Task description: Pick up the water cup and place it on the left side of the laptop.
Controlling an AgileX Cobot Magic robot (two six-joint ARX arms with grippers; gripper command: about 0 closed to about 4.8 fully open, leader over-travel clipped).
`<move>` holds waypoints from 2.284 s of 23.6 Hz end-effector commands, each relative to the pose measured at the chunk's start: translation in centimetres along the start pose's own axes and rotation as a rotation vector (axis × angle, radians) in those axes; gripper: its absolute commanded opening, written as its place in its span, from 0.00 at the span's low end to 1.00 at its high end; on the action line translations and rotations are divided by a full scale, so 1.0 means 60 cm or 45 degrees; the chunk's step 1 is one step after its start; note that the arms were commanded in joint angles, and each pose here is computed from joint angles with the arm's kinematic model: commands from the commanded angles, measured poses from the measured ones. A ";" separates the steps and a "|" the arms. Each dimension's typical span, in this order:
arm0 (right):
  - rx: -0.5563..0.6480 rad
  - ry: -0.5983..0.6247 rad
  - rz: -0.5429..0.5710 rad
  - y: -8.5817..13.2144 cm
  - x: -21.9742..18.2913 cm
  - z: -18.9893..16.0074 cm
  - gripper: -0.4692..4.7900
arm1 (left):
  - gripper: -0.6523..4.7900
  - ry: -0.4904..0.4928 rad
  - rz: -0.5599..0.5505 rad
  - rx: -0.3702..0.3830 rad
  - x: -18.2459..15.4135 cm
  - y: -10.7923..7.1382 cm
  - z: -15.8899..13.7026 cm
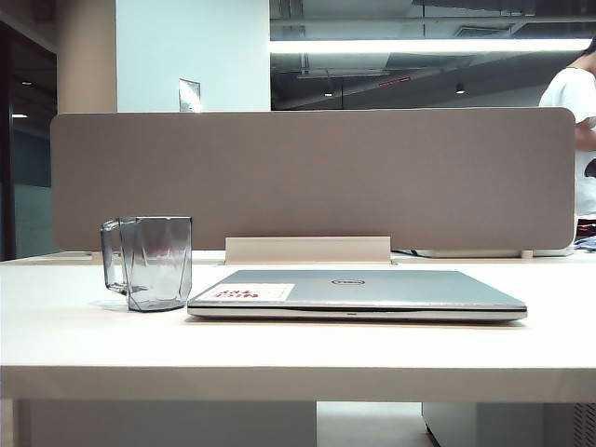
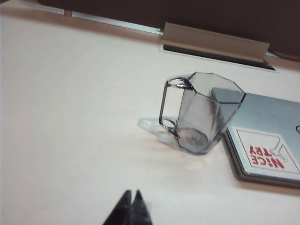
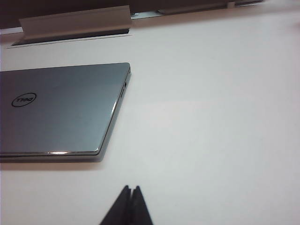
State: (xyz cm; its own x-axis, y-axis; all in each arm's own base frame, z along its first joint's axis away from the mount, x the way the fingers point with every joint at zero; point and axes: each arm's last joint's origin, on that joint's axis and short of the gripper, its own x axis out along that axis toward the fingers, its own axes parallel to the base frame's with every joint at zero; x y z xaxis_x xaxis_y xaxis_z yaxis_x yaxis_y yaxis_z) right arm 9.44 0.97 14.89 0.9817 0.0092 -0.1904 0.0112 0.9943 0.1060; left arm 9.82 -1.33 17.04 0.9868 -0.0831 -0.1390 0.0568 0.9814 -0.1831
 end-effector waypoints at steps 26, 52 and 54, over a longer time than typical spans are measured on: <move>-0.003 -0.012 -0.001 0.000 0.000 0.001 0.08 | 0.11 -0.160 0.086 0.230 -0.001 0.019 -0.008; -0.001 -0.013 -0.011 -0.001 0.000 0.001 0.08 | 0.11 -0.205 0.028 0.234 -0.002 0.016 -0.003; 0.003 -0.016 -0.033 -0.004 0.000 0.002 0.08 | 0.11 -0.205 0.028 0.234 -0.002 0.016 -0.003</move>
State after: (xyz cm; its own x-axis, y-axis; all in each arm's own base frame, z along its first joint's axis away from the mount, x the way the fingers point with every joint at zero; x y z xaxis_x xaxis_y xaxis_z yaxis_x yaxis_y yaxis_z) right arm 9.45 0.85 14.88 0.9817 -0.0028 -0.1904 0.0234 0.9941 0.1063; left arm 9.75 -0.41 16.52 0.9991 -0.0423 0.0051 0.0423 0.9991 0.0002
